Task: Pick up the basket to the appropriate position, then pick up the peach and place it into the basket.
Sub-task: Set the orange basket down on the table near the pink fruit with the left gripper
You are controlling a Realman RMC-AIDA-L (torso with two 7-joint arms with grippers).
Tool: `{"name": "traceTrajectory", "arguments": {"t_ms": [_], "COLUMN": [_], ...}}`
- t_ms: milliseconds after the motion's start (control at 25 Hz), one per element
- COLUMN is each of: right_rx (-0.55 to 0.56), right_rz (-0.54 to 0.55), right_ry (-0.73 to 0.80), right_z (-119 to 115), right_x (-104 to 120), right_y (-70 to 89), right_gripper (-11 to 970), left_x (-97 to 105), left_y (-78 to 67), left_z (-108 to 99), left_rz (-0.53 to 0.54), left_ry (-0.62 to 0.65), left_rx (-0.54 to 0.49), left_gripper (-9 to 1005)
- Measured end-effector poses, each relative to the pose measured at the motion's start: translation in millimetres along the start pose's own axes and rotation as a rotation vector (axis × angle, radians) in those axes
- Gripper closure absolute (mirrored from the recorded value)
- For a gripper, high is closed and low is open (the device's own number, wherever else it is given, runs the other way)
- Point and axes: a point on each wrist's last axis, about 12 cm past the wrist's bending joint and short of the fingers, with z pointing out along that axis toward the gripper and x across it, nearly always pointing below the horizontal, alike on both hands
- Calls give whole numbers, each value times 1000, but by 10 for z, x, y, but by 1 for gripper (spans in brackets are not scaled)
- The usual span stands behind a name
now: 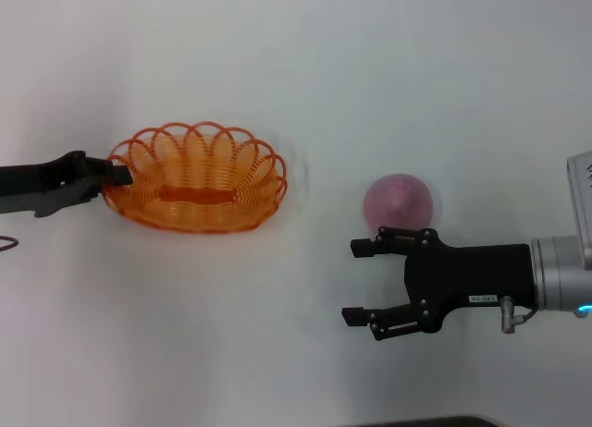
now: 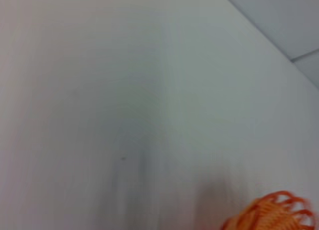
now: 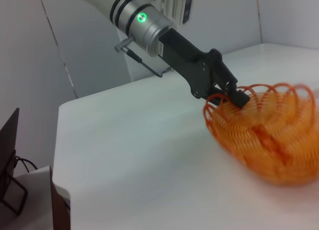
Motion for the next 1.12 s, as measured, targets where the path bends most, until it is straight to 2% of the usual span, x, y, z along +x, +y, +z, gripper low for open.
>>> {"name": "traceTrajectory", "arguments": {"t_ms": [40,280,680,880,1120], "right_rx": [0,-5,-8,-8,-8], "right_rz": [0,-1,-1,-1,-4], "right_ry": [0,-3,-5,-5,-4], "right_z": [0,6,13,13,18], "right_x": [0,-7,-10,-12,-21], "right_y": [0,2,5,3,-5], "right_gripper": [18,18,19,19,19], "left_x": [1,19,16,-28,-118], "left_y": [0,-12,-16,-17,-25], "left_z": [-4,-21,-40,-87,-234], "left_rz": [-1,2,23,96,332], "left_ry": [-1,16,20,5,-45], "left_rx": [4,24,24,19,20], "left_gripper": [903,744,268,228,180]}}
